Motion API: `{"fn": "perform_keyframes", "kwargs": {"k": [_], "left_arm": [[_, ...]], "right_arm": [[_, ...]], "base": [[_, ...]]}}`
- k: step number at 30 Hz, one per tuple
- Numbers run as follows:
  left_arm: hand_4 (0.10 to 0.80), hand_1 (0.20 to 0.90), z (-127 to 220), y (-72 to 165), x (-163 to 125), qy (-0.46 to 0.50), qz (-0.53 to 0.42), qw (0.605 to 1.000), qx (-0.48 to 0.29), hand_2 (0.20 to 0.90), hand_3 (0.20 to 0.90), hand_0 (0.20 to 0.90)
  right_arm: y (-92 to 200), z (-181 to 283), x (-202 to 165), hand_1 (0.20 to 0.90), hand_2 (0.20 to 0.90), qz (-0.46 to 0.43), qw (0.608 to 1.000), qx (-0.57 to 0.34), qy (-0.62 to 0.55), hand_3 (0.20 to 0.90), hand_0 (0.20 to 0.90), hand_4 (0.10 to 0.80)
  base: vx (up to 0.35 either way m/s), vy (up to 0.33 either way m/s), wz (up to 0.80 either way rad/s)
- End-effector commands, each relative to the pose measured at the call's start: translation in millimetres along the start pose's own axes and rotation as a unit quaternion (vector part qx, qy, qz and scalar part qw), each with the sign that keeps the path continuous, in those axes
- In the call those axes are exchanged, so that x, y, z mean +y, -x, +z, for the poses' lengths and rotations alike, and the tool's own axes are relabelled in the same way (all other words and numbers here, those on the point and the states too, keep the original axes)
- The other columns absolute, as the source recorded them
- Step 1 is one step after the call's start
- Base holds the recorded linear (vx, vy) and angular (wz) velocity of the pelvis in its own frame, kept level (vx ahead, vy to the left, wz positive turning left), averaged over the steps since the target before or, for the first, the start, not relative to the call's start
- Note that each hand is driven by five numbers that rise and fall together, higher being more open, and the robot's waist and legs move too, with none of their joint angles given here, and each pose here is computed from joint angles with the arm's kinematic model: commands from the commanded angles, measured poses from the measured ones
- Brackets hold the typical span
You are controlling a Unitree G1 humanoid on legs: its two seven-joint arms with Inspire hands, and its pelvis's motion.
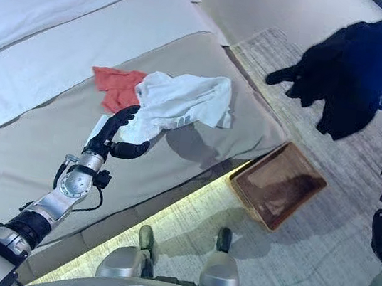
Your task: Pick up the clothes from the bed and place them into the basket
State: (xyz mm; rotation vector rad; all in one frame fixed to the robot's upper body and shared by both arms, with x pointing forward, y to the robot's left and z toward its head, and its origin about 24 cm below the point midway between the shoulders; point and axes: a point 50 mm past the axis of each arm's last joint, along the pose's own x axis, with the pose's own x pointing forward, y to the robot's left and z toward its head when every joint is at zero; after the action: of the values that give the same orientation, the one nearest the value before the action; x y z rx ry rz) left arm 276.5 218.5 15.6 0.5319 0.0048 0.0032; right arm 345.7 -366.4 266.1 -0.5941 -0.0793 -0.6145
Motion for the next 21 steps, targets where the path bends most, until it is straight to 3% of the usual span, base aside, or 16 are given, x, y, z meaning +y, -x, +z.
{"fn": "perform_keyframes", "kwargs": {"k": [1, 21], "left_arm": [[0.8, 0.9, -16.6, 14.7, -14.2, 0.005, -0.012, 1.0, 0.016, 0.9, 0.9, 0.9], [0.8, 0.9, -4.8, 6.2, -25.5, 0.004, -0.039, 0.999, 0.001, 0.9, 0.9, 0.9]], "right_arm": [[4.8, 18.4, -18.2, 0.3, 0.3, -0.041, 0.996, -0.079, 0.028, 0.2, 0.3, 0.1], [18.6, -62.7, -17.0, 0.3, 0.3, -0.007, 0.997, 0.041, 0.065, 0.2, 0.3, 0.1]], "base": [[0.012, -0.062, -0.24], [-0.028, -0.062, -0.05]]}}
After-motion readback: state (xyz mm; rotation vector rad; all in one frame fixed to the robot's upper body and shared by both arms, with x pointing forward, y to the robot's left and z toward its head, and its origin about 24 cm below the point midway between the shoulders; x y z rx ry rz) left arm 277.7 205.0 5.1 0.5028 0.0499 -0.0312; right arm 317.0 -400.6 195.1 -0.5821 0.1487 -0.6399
